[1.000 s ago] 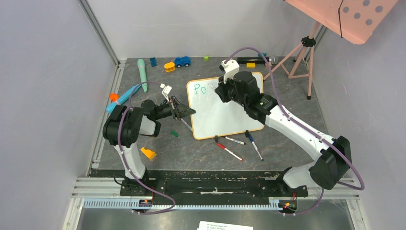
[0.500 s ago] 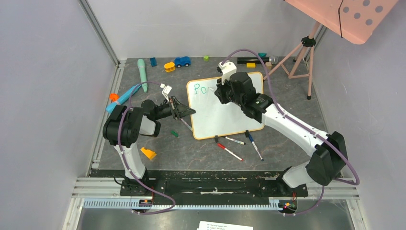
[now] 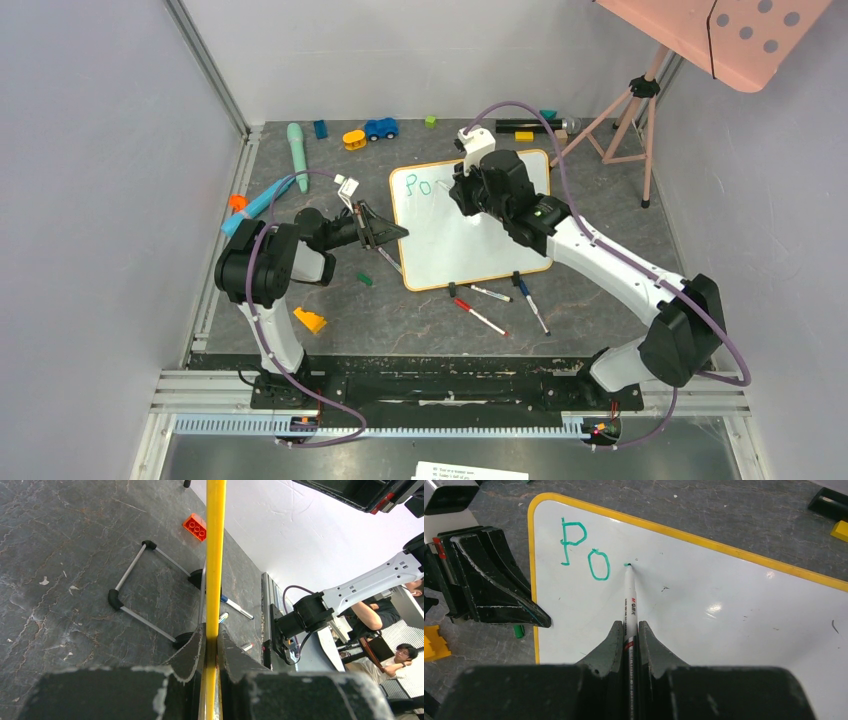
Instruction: Write a sentence on the whiteboard
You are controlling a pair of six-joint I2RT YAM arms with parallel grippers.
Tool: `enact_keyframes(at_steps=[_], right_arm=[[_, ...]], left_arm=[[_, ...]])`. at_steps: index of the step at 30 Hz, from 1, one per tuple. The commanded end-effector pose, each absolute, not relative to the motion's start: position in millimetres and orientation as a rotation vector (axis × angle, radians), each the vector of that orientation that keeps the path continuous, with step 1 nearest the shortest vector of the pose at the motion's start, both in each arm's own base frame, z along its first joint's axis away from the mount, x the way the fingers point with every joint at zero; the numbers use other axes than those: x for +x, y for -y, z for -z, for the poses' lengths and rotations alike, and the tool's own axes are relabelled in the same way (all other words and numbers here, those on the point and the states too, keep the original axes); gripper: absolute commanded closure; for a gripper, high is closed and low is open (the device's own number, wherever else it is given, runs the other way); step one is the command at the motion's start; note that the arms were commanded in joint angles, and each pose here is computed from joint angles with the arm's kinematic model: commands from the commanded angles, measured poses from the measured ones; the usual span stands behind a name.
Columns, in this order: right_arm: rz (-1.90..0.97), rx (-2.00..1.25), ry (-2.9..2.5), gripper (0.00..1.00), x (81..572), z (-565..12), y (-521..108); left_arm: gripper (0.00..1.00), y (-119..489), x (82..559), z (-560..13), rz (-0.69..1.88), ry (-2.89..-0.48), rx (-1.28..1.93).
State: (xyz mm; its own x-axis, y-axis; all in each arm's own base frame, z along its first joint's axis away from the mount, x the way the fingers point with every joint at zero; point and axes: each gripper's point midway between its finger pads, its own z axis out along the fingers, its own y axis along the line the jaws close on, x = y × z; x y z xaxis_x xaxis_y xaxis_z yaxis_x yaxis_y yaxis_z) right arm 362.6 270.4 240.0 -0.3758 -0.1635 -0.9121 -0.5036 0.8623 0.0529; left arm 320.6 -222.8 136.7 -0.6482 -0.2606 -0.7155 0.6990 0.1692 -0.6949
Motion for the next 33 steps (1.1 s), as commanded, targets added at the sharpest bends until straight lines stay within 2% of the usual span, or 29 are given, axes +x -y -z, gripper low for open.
enact_keyframes(at_steps=[1,22,33], right_arm=[[-0.376,-0.439,-1.919,1.00,376,-255,-269],[-0.478,-0.492,-1.948,1.00,358,-237,-277],[-0.389,-0.437,-1.968,1.00,359,-234,-259]], left_arm=[[0.98,222,321,-159,1.535,-1.567,0.525],[0.98,222,321,-159,1.533,-1.567,0.524],[0.98,222,320,-160,1.529,-1.564,0.524]])
